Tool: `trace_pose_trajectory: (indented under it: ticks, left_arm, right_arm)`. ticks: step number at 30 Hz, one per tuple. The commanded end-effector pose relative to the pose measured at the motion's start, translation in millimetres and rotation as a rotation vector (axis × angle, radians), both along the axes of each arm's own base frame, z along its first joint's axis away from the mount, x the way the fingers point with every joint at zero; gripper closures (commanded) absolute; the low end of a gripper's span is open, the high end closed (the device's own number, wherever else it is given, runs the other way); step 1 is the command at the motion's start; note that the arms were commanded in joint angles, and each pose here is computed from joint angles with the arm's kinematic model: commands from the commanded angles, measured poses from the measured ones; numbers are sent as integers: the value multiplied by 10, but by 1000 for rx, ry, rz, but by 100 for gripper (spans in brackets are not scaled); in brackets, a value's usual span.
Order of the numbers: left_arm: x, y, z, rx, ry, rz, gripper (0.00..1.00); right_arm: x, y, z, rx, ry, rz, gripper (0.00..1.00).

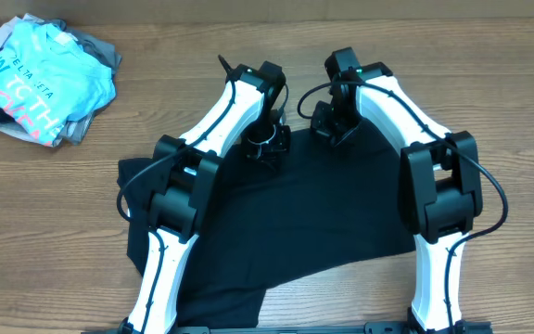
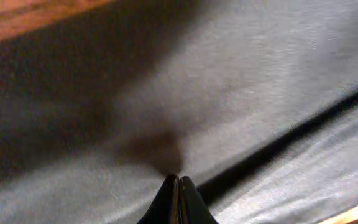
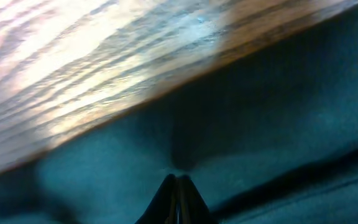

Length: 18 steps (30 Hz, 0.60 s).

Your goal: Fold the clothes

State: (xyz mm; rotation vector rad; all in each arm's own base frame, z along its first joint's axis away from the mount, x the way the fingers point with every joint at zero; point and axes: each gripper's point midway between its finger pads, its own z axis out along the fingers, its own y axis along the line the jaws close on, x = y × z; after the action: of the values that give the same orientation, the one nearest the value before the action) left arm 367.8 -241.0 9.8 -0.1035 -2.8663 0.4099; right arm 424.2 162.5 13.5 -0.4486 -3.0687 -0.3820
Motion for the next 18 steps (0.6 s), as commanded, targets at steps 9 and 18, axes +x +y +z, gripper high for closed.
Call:
trace_pose_trajectory:
  ticks: [9,18]
  left_arm:
    - [-207,95,-134,59,82,13,96]
    - [-308,144,-109,75,119,-9,96]
  right_arm:
    - [-179,-289,-233,-160,72,-22,96]
    - [-374,-544,-216,-277,148,-22,96]
